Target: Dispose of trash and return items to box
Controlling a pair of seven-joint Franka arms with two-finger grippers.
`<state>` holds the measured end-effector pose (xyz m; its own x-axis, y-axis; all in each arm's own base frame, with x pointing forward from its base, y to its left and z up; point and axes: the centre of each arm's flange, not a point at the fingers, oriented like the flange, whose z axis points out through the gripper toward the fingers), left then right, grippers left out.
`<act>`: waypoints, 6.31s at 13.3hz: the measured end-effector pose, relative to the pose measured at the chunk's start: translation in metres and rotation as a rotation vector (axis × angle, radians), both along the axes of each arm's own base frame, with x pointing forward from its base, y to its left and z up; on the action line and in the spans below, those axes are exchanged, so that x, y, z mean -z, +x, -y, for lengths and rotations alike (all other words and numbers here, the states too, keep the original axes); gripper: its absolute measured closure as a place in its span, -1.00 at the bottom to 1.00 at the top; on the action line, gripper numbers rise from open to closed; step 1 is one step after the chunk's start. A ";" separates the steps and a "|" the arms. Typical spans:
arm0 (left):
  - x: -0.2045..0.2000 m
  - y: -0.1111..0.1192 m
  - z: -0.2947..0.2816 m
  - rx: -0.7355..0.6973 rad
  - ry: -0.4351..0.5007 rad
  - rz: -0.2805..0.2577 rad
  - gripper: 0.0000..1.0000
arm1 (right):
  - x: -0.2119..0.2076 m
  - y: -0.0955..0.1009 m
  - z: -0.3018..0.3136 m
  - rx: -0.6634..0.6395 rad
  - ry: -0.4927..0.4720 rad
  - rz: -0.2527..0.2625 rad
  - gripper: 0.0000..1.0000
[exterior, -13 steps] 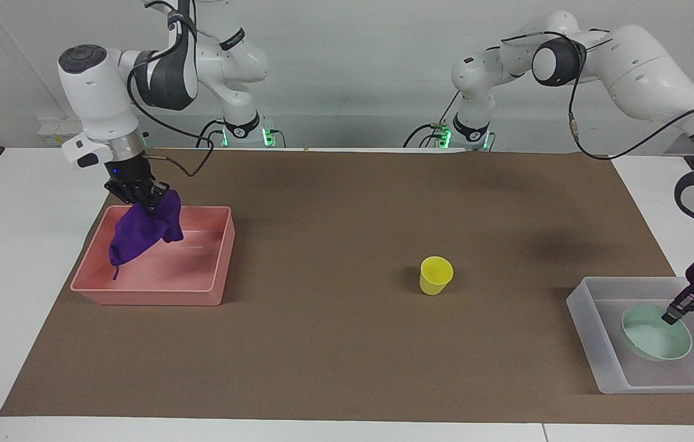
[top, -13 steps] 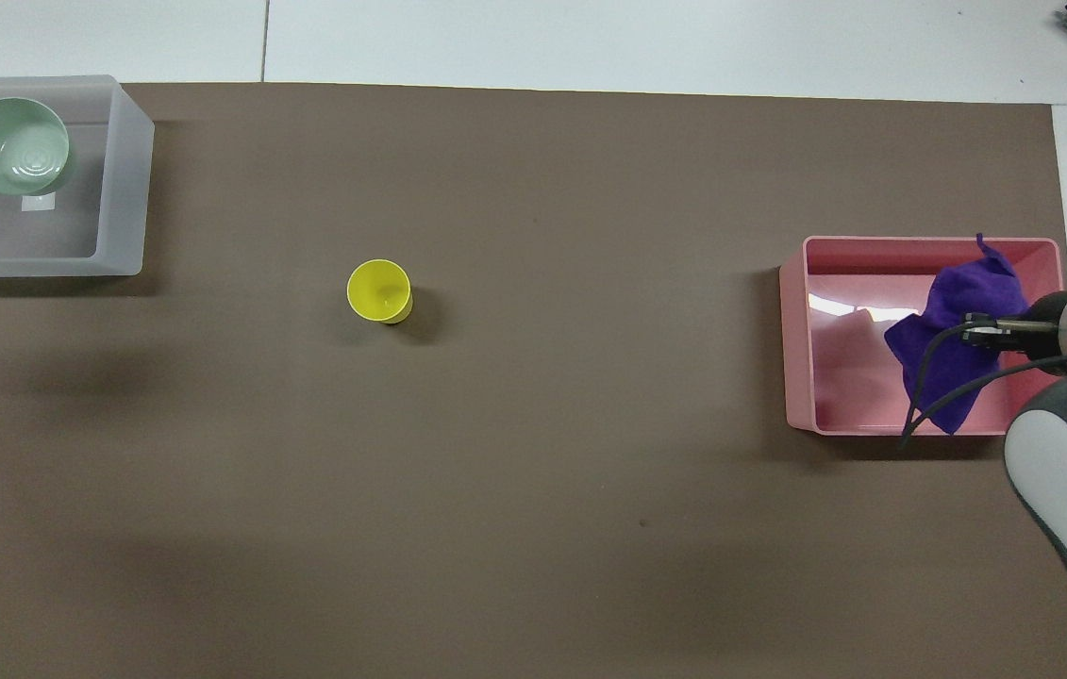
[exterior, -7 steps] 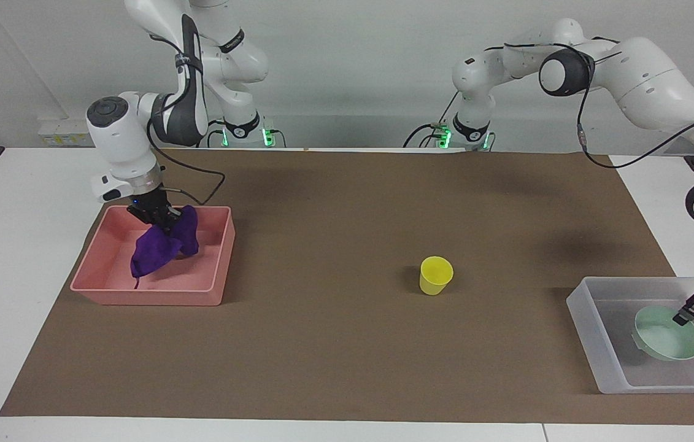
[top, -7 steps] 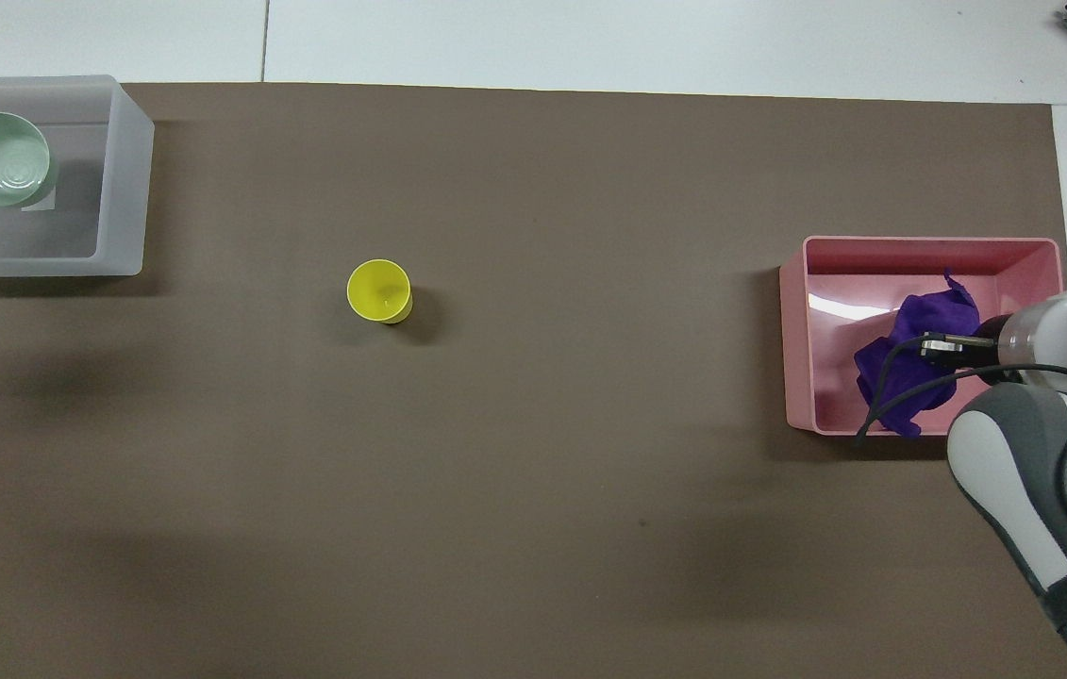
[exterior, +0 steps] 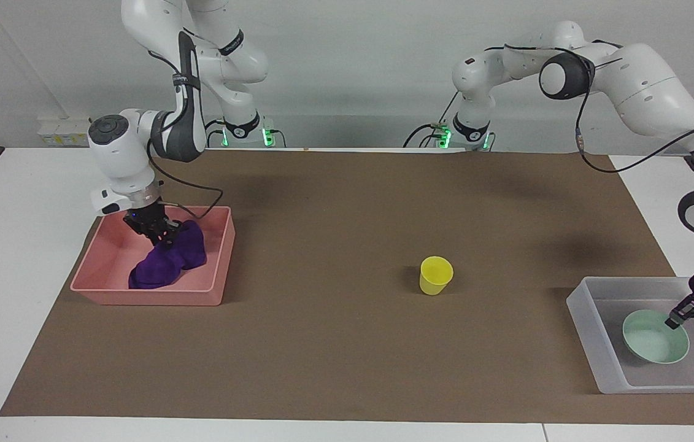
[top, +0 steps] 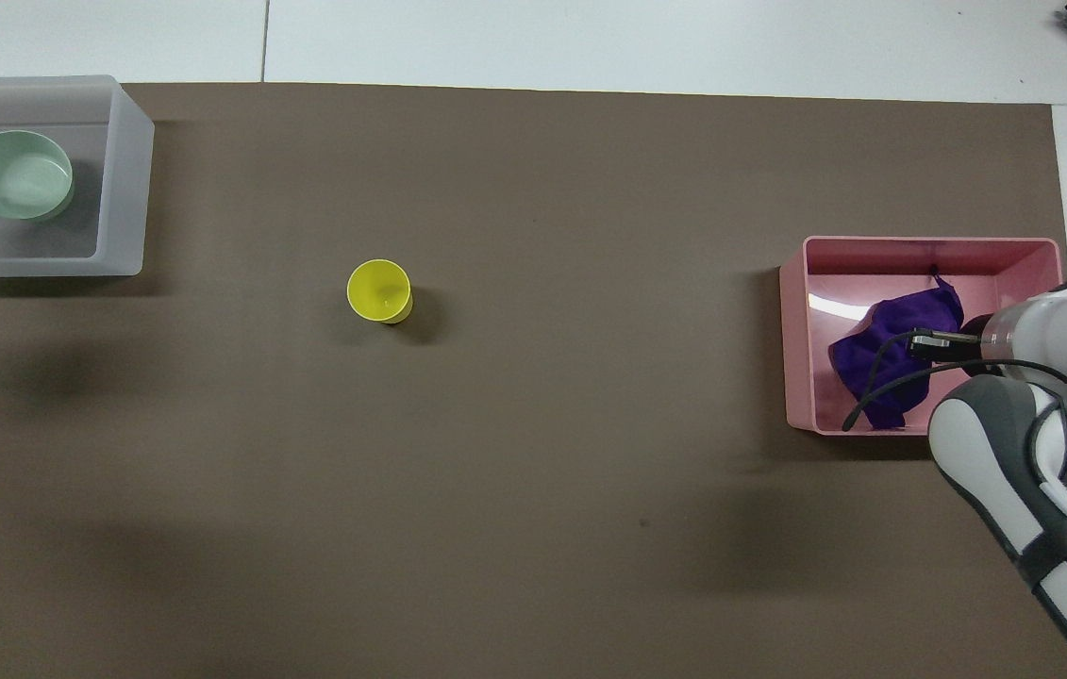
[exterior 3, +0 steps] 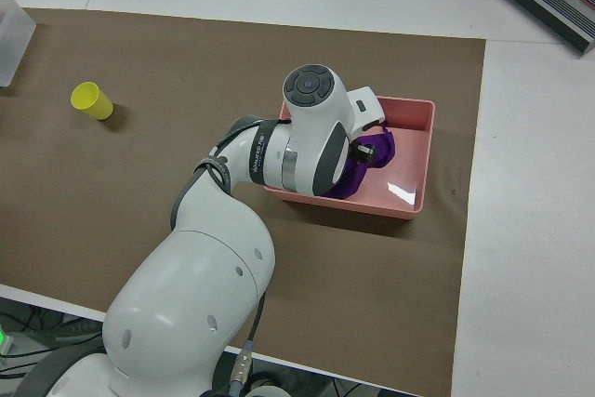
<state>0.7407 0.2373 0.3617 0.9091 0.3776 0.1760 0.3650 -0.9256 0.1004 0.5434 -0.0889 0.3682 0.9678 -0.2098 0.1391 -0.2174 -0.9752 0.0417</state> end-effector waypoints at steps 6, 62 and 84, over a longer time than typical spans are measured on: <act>-0.056 -0.004 0.020 0.167 0.037 0.034 -0.65 | -0.101 0.005 -0.049 -0.086 -0.002 -0.017 -1.00; -0.113 -0.121 0.414 0.515 0.056 -0.086 -1.00 | -0.268 -0.029 -0.056 -0.104 0.031 -0.157 -1.00; -0.086 -0.114 0.378 0.414 0.054 -0.021 0.95 | -0.267 -0.029 -0.054 -0.101 0.032 -0.159 -1.00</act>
